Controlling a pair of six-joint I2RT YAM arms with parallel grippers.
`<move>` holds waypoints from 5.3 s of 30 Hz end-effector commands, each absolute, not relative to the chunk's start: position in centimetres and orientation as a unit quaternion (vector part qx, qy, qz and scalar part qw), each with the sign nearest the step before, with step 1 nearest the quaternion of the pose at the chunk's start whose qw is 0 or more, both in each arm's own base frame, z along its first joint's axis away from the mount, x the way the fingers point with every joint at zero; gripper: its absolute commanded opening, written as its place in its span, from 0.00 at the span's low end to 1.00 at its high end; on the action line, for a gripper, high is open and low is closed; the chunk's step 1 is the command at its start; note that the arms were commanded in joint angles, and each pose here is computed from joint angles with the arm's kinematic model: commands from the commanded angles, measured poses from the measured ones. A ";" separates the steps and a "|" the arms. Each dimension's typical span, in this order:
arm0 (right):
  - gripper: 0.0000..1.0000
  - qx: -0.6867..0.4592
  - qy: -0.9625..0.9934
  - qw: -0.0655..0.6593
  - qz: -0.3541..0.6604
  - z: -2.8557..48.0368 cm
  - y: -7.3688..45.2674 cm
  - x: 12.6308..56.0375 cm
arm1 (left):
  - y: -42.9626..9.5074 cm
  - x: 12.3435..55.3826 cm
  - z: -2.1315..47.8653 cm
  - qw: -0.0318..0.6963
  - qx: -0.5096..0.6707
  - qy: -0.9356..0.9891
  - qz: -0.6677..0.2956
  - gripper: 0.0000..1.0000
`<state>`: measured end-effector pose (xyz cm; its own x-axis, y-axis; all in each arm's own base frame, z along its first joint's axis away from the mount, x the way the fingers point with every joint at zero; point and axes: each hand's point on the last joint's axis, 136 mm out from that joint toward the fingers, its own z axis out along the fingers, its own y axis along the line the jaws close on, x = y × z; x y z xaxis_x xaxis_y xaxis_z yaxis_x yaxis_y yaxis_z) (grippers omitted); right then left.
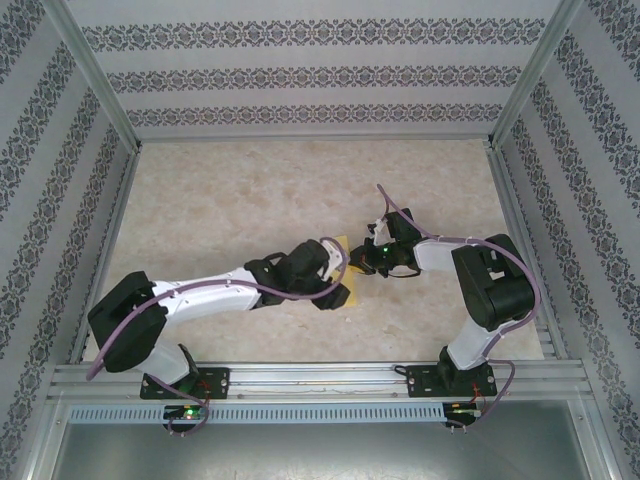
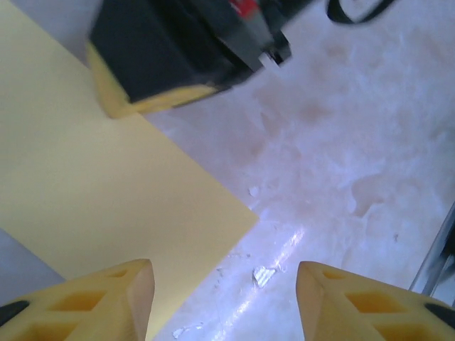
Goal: Fold a paper plane with a square sheet of paper (fold left side to right side)
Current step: Fold the triangle a second time at the center of the table.
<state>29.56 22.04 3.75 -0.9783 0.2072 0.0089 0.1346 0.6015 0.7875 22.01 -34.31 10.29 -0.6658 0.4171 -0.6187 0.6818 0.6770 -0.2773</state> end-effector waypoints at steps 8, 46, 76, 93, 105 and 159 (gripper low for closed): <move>0.02 0.099 0.890 0.039 0.442 4.4 22.0 29.1 | -36.5 22.2 7.7 0.281 0.377 0.874 -0.121 0.59; 0.15 0.069 0.882 0.087 0.458 7.5 22.2 30.5 | -36.7 23.2 7.0 0.294 0.361 0.881 -0.087 0.00; 0.00 0.032 0.912 0.078 0.400 3.0 21.7 21.6 | -34.7 25.5 7.4 0.170 0.166 0.890 -0.390 0.00; 0.00 0.040 0.933 0.044 0.356 0.3 21.1 20.6 | -33.3 26.0 5.9 0.151 0.173 0.901 -0.368 0.00; 0.00 0.034 0.938 0.027 0.344 -0.5 21.2 20.0 | -31.9 26.6 4.8 0.140 0.178 0.911 -0.344 0.00; 0.00 0.035 0.945 0.011 0.326 -1.6 20.8 19.4 | -28.7 29.4 2.2 0.142 0.167 0.938 -0.269 0.00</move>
